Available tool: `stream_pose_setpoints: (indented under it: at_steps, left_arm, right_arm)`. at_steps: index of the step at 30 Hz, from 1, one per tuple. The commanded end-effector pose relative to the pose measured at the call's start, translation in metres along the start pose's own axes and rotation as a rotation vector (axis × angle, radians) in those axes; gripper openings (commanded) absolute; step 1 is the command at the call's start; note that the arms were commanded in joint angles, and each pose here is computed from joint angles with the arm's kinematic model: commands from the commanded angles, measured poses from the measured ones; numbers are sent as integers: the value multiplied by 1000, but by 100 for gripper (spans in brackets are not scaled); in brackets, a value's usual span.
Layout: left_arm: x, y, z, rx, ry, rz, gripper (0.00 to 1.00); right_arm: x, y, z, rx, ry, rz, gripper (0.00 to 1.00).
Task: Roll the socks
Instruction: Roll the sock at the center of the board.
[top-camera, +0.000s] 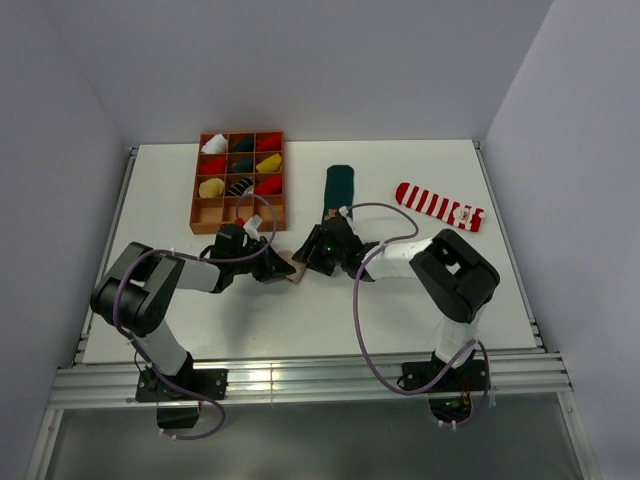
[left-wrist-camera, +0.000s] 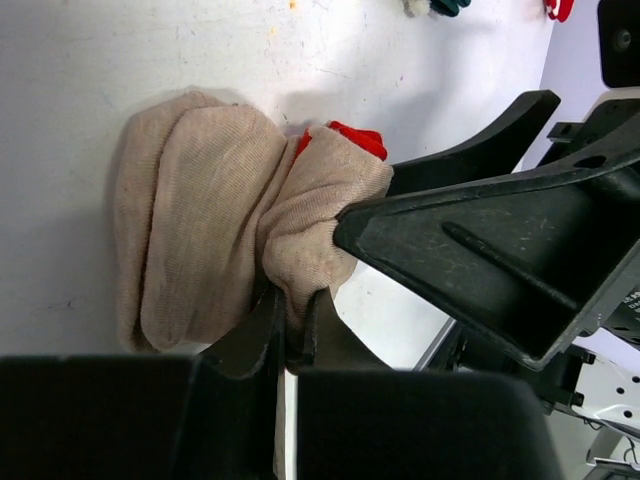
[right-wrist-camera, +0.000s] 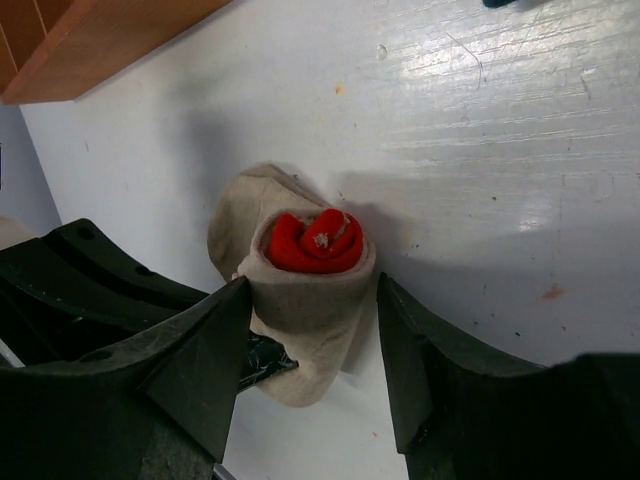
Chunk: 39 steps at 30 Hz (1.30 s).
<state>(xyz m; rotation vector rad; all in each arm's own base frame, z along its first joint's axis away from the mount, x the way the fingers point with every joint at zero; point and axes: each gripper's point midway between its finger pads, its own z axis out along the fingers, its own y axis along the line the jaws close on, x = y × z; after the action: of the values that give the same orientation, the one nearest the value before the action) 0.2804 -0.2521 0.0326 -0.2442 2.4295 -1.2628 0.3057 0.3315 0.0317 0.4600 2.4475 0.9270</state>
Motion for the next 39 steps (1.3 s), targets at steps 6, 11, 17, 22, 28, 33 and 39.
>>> stream_pose_setpoints:
  at_steps: [6, 11, 17, 22, 28, 33, 39]
  left_arm:
    - [25, 41, 4, -139, 101, -65, 1]
    - [20, 36, 0, -144, 82, -39, 3]
    - [1, 31, -14, -253, -23, 85, 34]
    - [-12, 12, -28, -366, -165, 253, 57]
    - [-16, -23, -41, -428, -332, 483, 64]
    - [-19, -50, -42, -446, -451, 659, 64]
    - [-7, -58, -21, -497, -448, 794, 64]
  right_arm:
    - [-3, 2, 11, 15, -27, -12, 49]
    - [-1, -8, 8, 84, -7, -30, 11]
    - [-7, -8, 1, 169, -6, -68, 0]
    - [-2, -9, -3, 227, 29, -102, 0]
    - [2, -5, -6, 268, 70, -127, 0]
    - [3, -1, -4, 281, 93, -133, 0]
    - [6, 1, -3, 280, 112, -136, 0]
